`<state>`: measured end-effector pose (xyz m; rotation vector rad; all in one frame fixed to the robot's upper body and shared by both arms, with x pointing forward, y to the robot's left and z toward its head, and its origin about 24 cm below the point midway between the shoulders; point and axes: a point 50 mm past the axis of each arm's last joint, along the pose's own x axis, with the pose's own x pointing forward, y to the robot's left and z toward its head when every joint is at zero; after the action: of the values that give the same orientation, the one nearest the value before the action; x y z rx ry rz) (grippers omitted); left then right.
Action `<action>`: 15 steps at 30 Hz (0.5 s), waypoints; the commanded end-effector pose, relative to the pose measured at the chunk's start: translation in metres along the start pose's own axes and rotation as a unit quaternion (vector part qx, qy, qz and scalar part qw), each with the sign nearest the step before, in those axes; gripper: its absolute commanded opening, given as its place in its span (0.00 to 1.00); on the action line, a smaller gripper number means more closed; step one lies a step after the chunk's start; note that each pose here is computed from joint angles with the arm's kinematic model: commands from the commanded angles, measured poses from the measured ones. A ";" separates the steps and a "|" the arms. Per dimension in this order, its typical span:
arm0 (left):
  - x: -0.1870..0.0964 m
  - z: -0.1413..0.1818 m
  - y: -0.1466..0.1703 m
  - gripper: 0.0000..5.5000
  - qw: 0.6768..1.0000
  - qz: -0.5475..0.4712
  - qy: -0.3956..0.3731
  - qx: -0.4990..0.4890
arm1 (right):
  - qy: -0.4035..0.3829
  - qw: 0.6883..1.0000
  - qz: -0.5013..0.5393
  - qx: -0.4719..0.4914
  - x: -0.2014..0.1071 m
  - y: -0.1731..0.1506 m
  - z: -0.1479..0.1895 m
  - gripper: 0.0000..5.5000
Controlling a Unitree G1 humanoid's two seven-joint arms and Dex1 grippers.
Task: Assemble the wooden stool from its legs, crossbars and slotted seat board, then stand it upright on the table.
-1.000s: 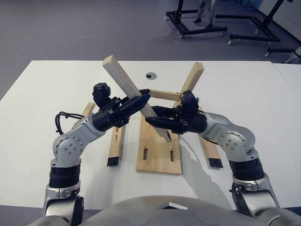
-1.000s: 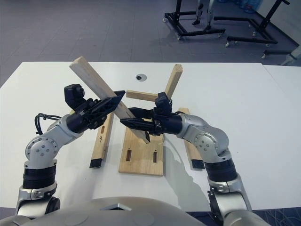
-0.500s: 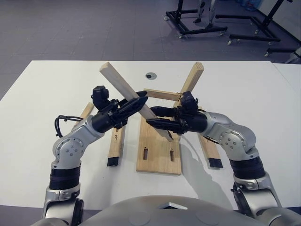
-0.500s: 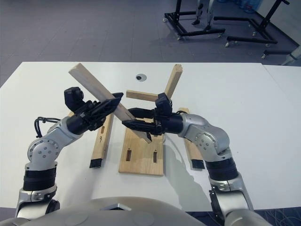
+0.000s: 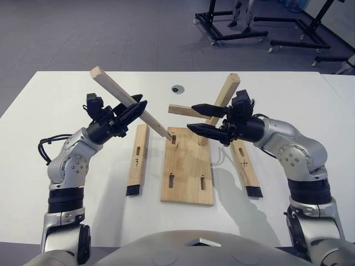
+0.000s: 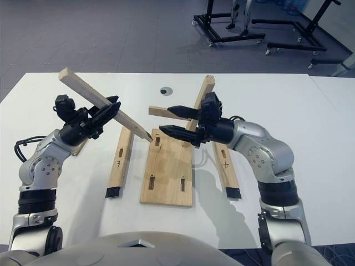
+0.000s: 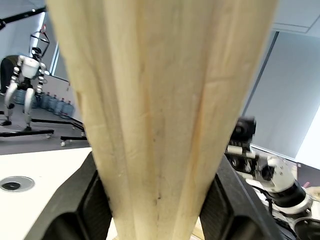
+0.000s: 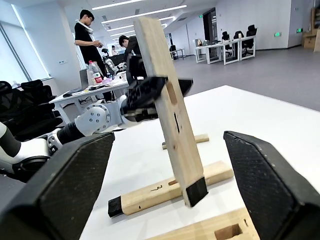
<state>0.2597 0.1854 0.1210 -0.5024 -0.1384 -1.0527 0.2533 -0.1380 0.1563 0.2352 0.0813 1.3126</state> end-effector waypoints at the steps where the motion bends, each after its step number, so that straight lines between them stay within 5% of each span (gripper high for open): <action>1: 0.011 0.018 -0.023 0.37 0.993 -0.094 -0.050 -0.051 | -0.003 0.999 0.043 -0.019 0.013 0.011 0.008 0.73; 4: 0.017 0.028 -0.037 0.37 0.984 -0.150 -0.068 -0.070 | -0.012 0.997 0.071 0.007 0.018 0.015 0.009 0.73; 10: 0.020 0.029 -0.045 0.37 0.983 -0.171 -0.040 -0.046 | -0.009 0.995 0.091 0.027 0.031 0.018 0.013 0.93; 15: 0.023 0.025 -0.043 0.37 0.986 -0.160 -0.031 -0.030 | 0.017 0.994 0.104 0.032 0.042 0.020 0.008 0.94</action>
<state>0.2367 0.1647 0.1616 -0.6211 -0.2412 -1.3489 0.2461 -0.0988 0.1691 0.3063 0.1184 1.5066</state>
